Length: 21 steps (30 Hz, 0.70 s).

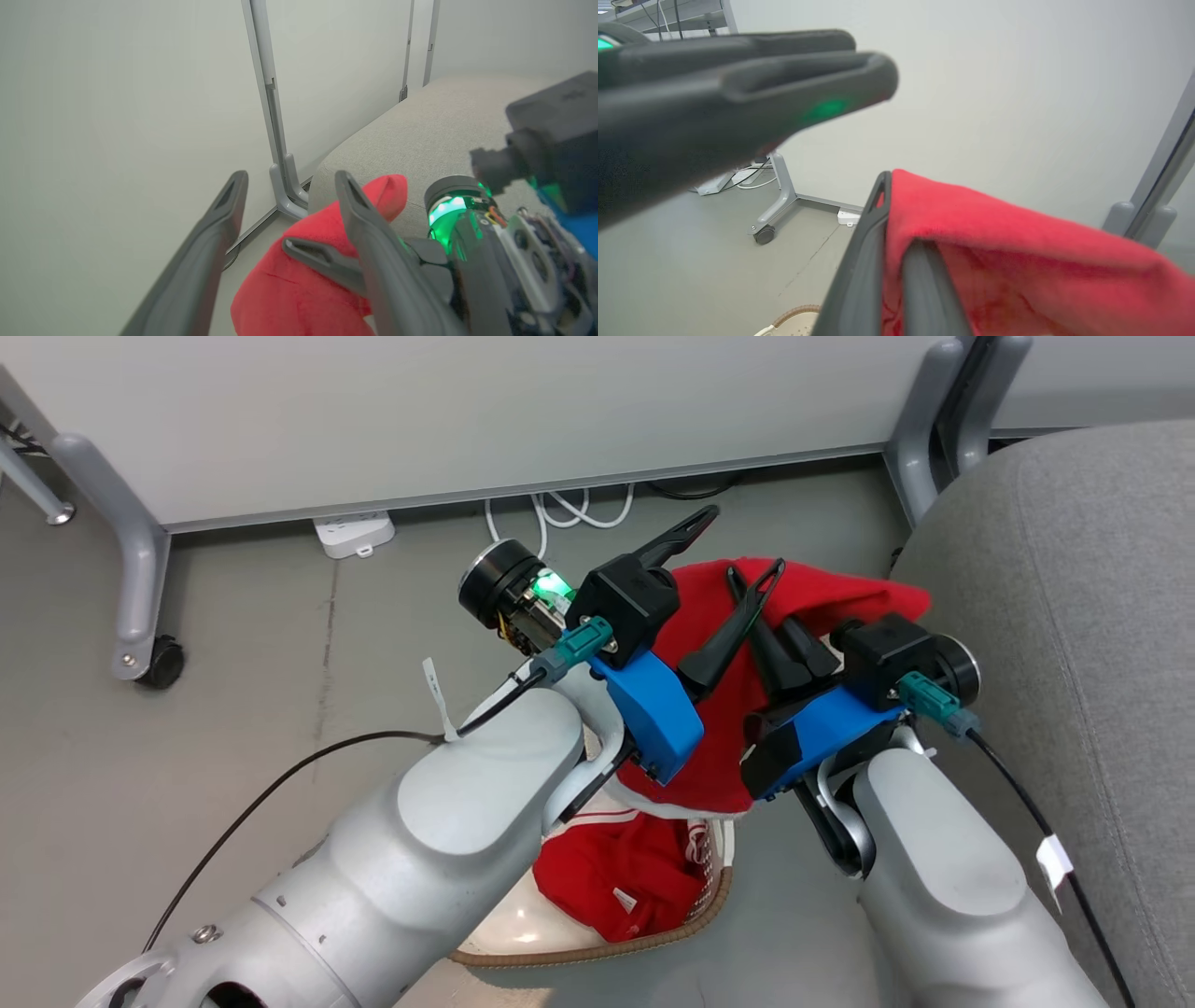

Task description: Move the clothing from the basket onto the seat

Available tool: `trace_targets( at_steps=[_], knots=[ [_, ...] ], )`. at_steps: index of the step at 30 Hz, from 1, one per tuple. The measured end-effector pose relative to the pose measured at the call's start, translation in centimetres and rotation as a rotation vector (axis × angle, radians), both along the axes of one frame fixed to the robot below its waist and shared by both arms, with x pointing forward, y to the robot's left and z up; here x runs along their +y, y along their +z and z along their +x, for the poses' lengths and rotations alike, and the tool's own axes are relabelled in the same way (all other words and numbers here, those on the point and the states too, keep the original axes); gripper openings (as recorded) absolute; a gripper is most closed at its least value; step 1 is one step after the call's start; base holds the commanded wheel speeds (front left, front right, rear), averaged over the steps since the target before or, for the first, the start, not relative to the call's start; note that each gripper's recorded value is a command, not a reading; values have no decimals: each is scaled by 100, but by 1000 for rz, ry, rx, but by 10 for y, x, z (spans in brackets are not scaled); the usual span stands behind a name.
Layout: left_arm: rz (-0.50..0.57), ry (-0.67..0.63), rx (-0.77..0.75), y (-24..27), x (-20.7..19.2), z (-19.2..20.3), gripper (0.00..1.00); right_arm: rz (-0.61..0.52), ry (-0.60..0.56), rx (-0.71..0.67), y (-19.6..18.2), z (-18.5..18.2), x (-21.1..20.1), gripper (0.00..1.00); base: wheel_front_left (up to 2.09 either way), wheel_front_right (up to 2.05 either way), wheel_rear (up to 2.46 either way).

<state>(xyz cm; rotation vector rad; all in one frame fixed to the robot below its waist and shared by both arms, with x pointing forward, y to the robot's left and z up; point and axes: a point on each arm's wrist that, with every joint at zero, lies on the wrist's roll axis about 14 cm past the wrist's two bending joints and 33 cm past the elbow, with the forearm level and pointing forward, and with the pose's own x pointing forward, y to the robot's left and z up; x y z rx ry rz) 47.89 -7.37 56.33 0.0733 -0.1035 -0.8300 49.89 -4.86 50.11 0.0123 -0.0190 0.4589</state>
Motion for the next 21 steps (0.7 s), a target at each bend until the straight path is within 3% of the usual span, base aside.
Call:
trace_targets(
  at_steps=[21],
  knots=[
    [-12,-230,60,-43,-81,-4,100,-14,-405,-74,14,10,-153,0,0,0,0]
  ],
)
